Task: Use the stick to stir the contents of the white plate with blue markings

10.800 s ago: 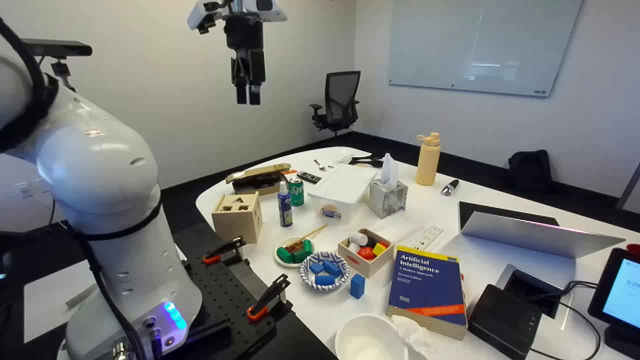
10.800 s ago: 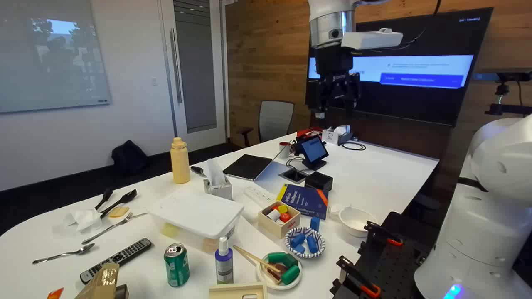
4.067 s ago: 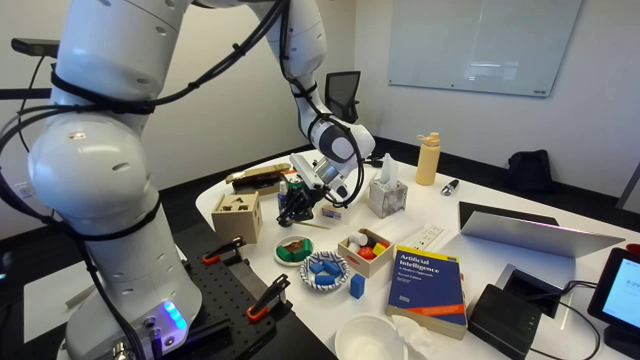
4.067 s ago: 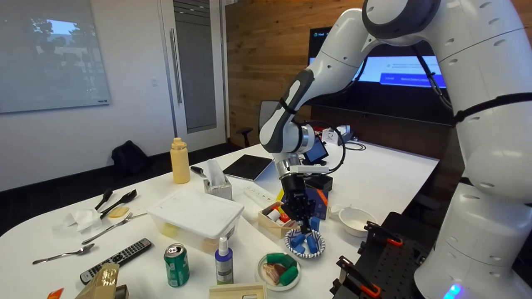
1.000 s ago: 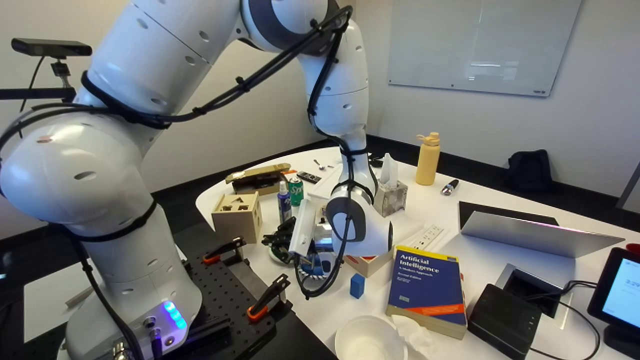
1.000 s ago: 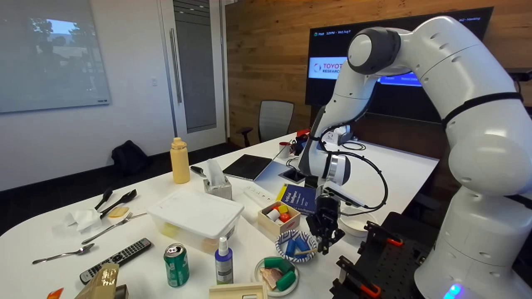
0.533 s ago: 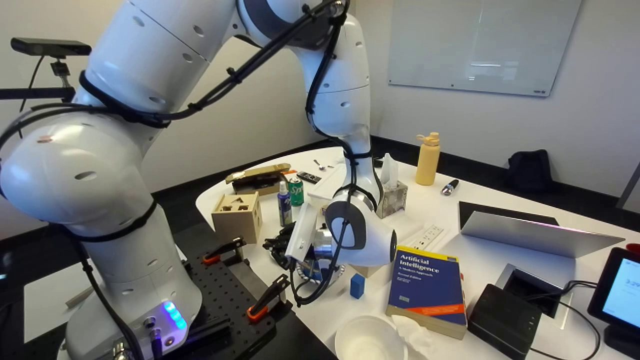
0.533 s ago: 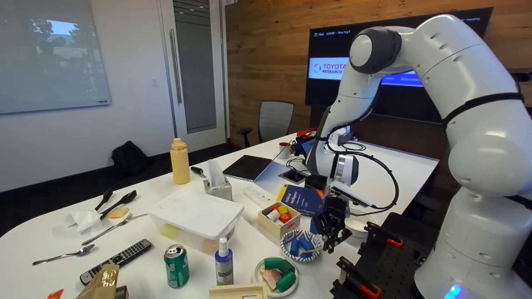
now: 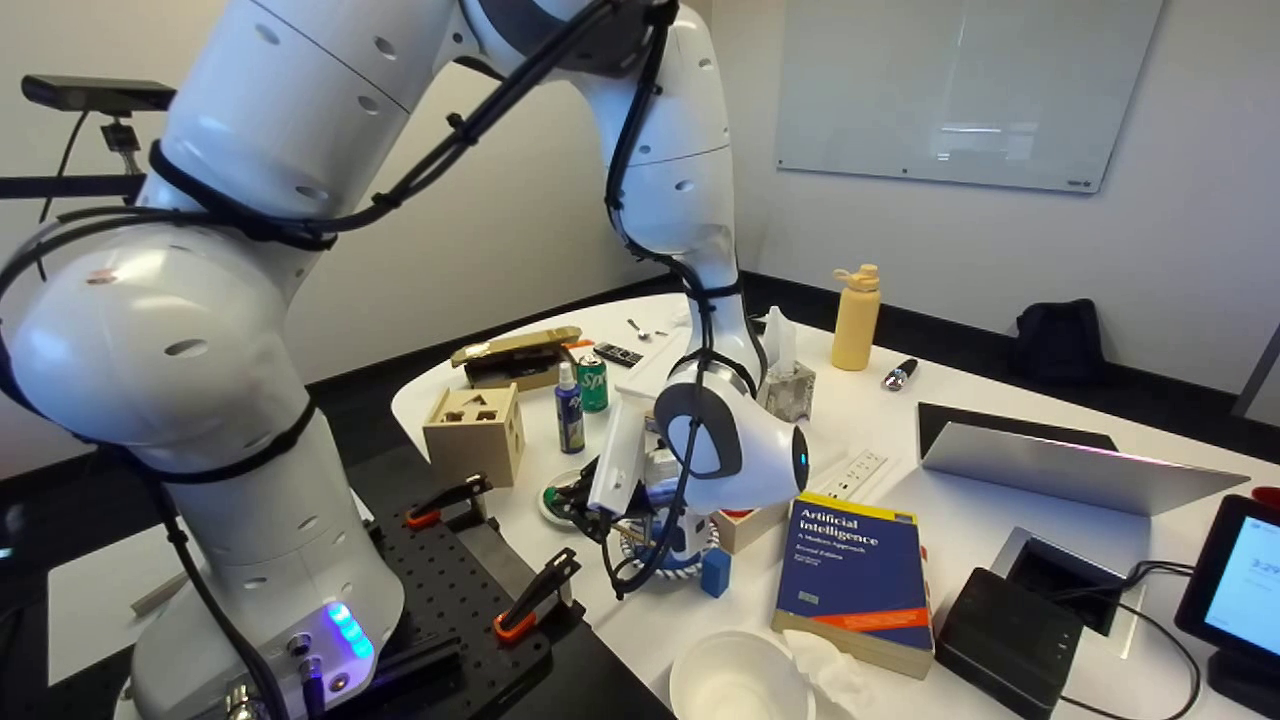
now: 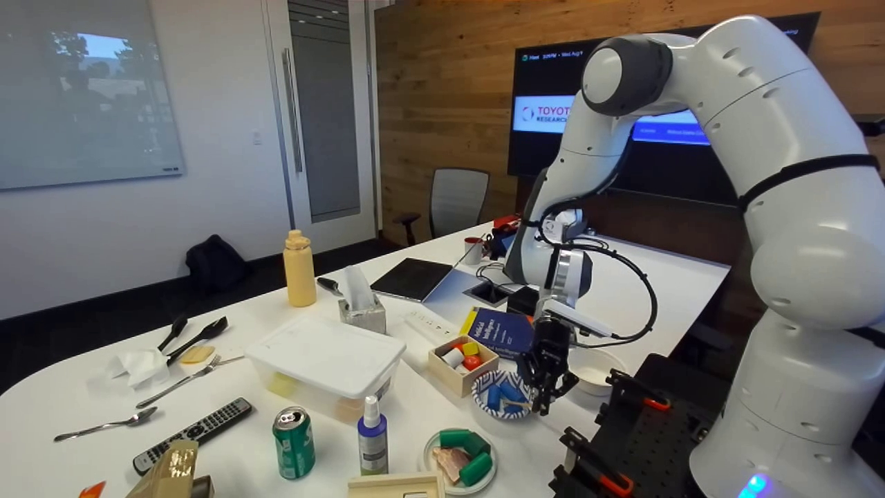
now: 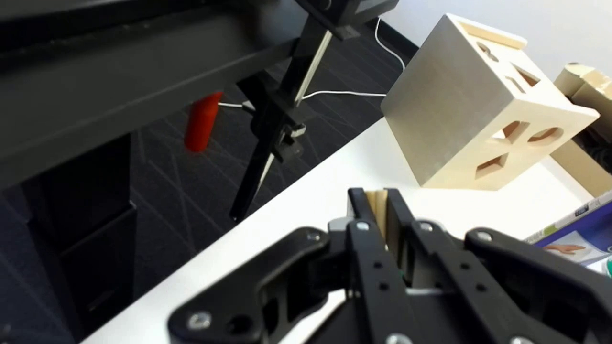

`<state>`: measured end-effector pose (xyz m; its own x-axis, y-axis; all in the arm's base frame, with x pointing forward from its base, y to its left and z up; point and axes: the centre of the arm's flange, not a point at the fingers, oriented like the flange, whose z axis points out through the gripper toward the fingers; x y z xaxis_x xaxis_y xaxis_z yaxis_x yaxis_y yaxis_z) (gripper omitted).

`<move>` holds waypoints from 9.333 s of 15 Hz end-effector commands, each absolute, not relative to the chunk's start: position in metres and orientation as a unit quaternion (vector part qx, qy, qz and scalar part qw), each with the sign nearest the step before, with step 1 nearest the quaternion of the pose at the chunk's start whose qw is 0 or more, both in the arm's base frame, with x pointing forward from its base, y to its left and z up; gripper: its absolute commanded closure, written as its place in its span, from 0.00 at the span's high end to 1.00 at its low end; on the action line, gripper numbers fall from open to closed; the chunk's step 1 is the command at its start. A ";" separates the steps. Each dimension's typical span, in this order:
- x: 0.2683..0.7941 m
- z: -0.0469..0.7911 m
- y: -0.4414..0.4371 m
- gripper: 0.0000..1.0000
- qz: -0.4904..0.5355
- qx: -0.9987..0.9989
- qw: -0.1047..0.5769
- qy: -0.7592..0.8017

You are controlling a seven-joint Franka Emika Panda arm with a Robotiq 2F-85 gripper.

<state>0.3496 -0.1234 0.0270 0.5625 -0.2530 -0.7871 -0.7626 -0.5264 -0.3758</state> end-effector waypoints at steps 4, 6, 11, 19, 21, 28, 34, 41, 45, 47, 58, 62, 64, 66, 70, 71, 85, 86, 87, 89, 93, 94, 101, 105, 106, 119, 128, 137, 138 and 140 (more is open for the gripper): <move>0.377 0.035 -0.117 0.03 0.295 -0.837 0.344 0.307; 0.385 0.032 -0.114 0.03 0.295 -0.838 0.348 0.299; 0.396 0.038 -0.102 0.03 0.304 -0.835 0.357 0.287; 0.379 0.044 -0.079 0.03 0.332 -0.808 0.395 0.284; 0.370 0.049 -0.075 0.03 0.342 -0.797 0.401 0.294; 0.330 0.049 -0.090 0.03 0.358 -0.767 0.400 0.351; 0.334 0.047 -0.107 0.03 0.336 -0.785 0.376 0.359; 0.365 0.048 -0.103 0.03 0.306 -0.820 0.360 0.324; 0.380 0.049 -0.093 0.03 0.306 -0.819 0.384 0.297; 0.384 0.049 -0.082 0.03 0.317 -0.814 0.396 0.283; 0.352 0.052 -0.059 0.03 0.390 -0.764 0.415 0.304; 0.348 0.056 -0.065 0.03 0.396 -0.762 0.394 0.327; 0.349 0.059 -0.068 0.03 0.397 -0.762 0.380 0.342; 0.355 0.062 -0.069 0.03 0.391 -0.773 0.365 0.341; 0.374 0.080 -0.053 0.03 0.374 -0.807 0.342 0.303; 0.379 0.087 -0.047 0.03 0.369 -0.815 0.338 0.291; 0.436 0.071 0.074 0.03 0.384 -0.890 0.205 0.136; 0.437 0.064 0.080 0.03 0.379 -0.897 0.184 0.132; 0.441 0.057 0.084 0.03 0.368 -0.907 0.161 0.127; 0.448 0.045 0.089 0.03 0.352 -0.920 0.121 0.119; 0.462 0.030 0.098 0.03 0.330 -0.934 0.090 0.102; 0.465 0.028 0.099 0.03 0.327 -0.936 0.086 0.099; 0.486 0.012 0.111 0.03 0.309 -0.944 0.090 0.070; 0.491 -0.003 0.118 0.03 0.316 -0.941 0.099 0.065; 0.492 -0.008 0.121 0.03 0.317 -0.941 0.102 0.063; 0.483 -0.037 0.123 0.03 0.320 -0.939 0.101 0.070; 0.482 -0.015 0.122 0.75 0.317 -0.941 0.098 0.074; 0.499 0.081 0.124 1.00 0.261 -0.959 0.074 0.086; 0.501 0.090 0.124 1.00 0.255 -0.960 0.070 0.088; 0.502 0.105 0.122 1.00 0.243 -0.964 0.064 0.092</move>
